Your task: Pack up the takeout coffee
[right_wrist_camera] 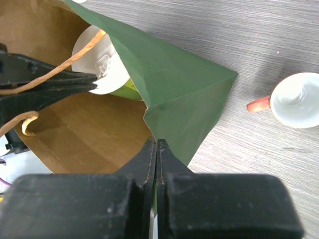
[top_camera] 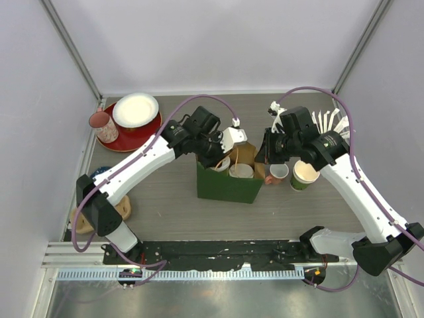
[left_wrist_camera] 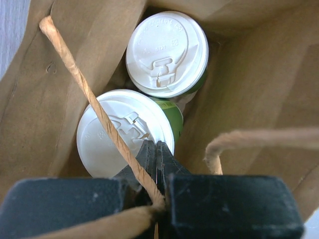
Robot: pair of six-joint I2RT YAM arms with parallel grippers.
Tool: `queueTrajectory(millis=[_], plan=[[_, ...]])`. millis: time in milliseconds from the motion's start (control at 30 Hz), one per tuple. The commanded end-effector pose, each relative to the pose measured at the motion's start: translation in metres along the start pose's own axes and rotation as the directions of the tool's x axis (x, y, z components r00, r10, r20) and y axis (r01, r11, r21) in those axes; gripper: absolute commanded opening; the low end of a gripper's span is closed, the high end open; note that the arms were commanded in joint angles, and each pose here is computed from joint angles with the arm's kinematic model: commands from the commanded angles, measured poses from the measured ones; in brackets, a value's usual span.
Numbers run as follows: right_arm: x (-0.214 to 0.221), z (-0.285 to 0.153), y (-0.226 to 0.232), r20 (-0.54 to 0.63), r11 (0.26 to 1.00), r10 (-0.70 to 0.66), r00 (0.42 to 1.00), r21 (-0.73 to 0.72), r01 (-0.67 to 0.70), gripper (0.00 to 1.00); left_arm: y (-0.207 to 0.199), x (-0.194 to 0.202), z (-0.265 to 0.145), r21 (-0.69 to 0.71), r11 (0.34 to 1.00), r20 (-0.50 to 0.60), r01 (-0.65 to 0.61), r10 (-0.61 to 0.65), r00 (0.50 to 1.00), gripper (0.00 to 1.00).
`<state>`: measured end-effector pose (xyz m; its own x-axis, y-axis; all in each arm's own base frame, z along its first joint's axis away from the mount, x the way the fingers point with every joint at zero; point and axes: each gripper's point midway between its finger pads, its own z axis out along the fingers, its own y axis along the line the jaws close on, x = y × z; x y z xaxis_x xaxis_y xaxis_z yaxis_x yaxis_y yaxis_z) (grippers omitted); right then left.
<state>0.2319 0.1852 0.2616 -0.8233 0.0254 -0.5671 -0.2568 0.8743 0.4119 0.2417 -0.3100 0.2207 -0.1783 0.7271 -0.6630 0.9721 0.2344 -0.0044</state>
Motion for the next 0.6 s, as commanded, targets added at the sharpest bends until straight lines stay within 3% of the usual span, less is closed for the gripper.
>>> queueTrajectory(millis=[0,167,200,300,400,567], plan=[[-0.002,-0.009,0.009,0.006,0.999,-0.030,1.000,-0.038,0.030,0.01,0.014,-0.025,-0.006,-0.029,0.999,0.079,-0.023,0.025,0.997,0.00],[-0.005,-0.011,0.011,0.014,0.997,-0.062,0.998,-0.047,0.063,0.02,0.006,-0.024,-0.009,0.007,0.999,0.087,-0.035,0.034,0.996,0.00],[-0.008,-0.011,0.012,0.018,0.996,-0.080,0.997,-0.048,0.080,0.17,0.004,-0.022,-0.009,0.016,0.999,0.083,-0.033,0.031,0.996,0.00],[-0.025,-0.019,0.015,0.042,0.989,-0.145,0.988,-0.032,0.147,0.40,0.000,-0.018,-0.010,0.032,0.999,0.072,-0.025,0.023,0.997,0.00],[-0.033,-0.034,0.019,0.049,0.984,-0.178,0.983,-0.023,0.179,0.52,-0.002,-0.016,-0.012,0.036,0.999,0.071,-0.026,0.024,0.997,0.00],[-0.047,-0.056,0.026,0.115,0.969,-0.241,0.964,-0.028,0.246,0.62,-0.007,-0.013,-0.015,0.051,0.998,0.061,-0.026,0.023,0.998,0.00]])
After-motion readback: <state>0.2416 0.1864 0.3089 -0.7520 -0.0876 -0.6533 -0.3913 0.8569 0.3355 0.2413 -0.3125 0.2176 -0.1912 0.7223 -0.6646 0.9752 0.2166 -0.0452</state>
